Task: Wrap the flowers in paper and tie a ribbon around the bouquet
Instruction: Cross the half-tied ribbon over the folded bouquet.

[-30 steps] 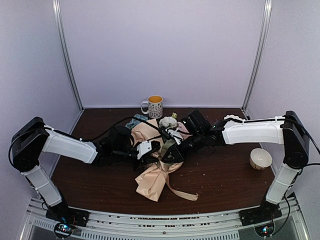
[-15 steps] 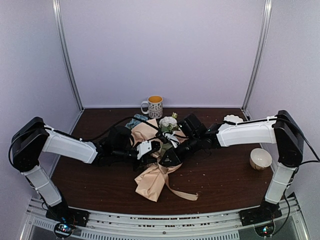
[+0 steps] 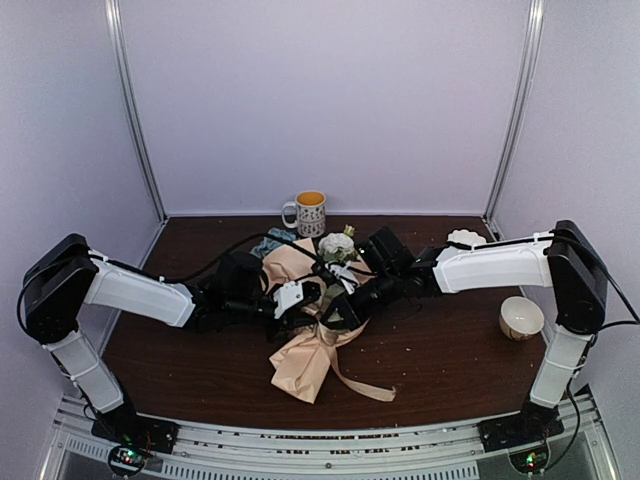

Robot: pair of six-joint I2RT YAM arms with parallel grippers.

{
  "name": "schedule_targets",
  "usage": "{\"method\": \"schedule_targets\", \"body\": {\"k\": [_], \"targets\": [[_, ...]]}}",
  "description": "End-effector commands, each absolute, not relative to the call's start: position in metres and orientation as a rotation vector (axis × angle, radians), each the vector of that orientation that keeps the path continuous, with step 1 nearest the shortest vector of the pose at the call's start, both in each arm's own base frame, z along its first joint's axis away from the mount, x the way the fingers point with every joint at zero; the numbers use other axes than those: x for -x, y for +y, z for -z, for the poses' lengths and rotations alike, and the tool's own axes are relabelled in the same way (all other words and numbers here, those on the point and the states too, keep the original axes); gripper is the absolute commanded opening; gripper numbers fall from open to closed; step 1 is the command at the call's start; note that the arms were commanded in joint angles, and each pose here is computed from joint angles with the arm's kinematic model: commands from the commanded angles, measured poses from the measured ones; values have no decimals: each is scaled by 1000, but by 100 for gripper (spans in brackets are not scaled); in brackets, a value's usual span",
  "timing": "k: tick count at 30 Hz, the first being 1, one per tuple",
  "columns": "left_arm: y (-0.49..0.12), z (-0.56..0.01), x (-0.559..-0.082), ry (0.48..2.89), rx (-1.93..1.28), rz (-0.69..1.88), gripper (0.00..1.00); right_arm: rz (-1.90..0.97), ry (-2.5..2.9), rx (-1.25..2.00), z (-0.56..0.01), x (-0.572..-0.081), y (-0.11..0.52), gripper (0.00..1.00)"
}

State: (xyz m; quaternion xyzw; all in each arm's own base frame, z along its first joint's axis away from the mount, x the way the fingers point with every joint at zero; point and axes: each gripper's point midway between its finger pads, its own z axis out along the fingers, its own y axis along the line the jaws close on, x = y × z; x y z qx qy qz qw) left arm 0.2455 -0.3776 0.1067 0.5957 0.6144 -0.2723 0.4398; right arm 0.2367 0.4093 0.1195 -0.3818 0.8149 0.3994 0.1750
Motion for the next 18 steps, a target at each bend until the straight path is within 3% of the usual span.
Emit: {"method": "schedule_targets", "body": {"k": [1,6,18], "targets": [[-382,-126,-246,1479,-1443,691,1,-1114,2256,1059,-139,-245,411,0],[-376,-132,-242,1470,-1429,695,22,-1078,2271,1044,-138,-245,404,0],[-353,-130,-226,1544,-1463,669,49,-963,2290,1035,-138,-249,389,0]]}}
